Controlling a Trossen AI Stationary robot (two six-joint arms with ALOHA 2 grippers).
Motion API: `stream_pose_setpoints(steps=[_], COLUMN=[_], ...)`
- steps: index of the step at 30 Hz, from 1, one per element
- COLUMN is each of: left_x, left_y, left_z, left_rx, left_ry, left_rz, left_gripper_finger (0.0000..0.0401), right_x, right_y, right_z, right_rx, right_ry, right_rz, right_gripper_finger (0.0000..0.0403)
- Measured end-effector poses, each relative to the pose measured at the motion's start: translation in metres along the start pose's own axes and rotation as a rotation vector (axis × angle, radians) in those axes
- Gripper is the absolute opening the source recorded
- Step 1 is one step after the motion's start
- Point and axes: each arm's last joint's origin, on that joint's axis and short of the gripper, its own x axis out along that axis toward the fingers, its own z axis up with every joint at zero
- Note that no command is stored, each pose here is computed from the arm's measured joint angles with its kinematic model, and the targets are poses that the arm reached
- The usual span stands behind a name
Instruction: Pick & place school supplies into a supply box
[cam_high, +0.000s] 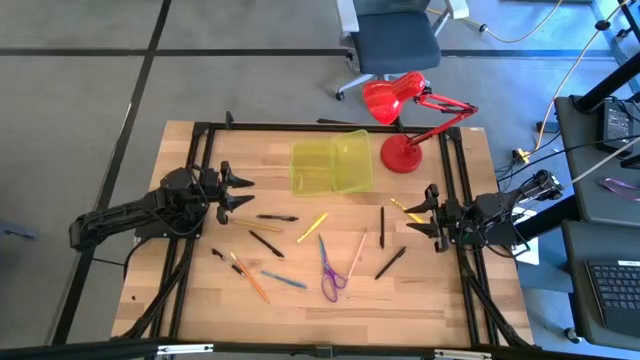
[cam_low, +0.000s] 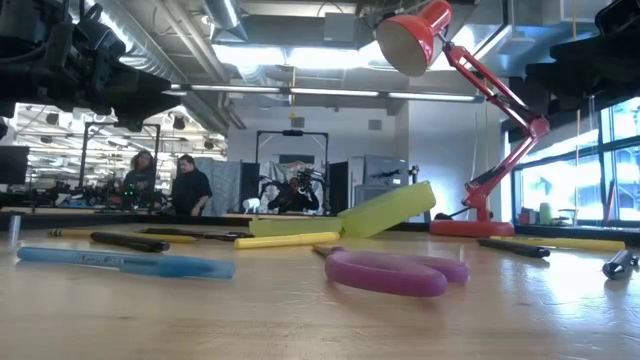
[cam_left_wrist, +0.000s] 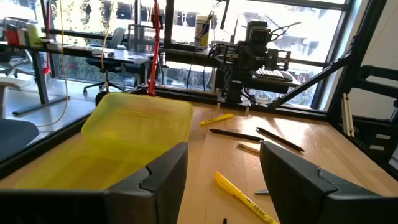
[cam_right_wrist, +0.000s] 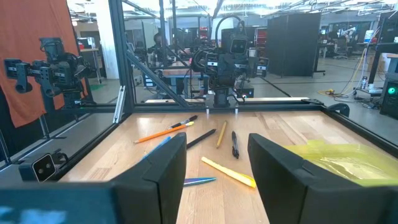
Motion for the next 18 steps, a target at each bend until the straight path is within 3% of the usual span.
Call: stream_pose_setpoints(steps=[7,18], left_x=[0.0,0.0], left_y=[0.0,0.0], left_z=[0.0,0.0], left_rx=[0.0,0.0], left_ry=[0.0,0.0], left_rz=[0.0,0.0], left_gripper_finger=[0.0194,0.0194], right_x=[0.0,0.0], right_y=[0.0,0.0], right_z=[0.0,0.0], right_rx=[0.007,0.139], right_ry=[0.0,0.0], right_rz=[0.001,0.0], right_gripper_finger=[0.0177,0.0177])
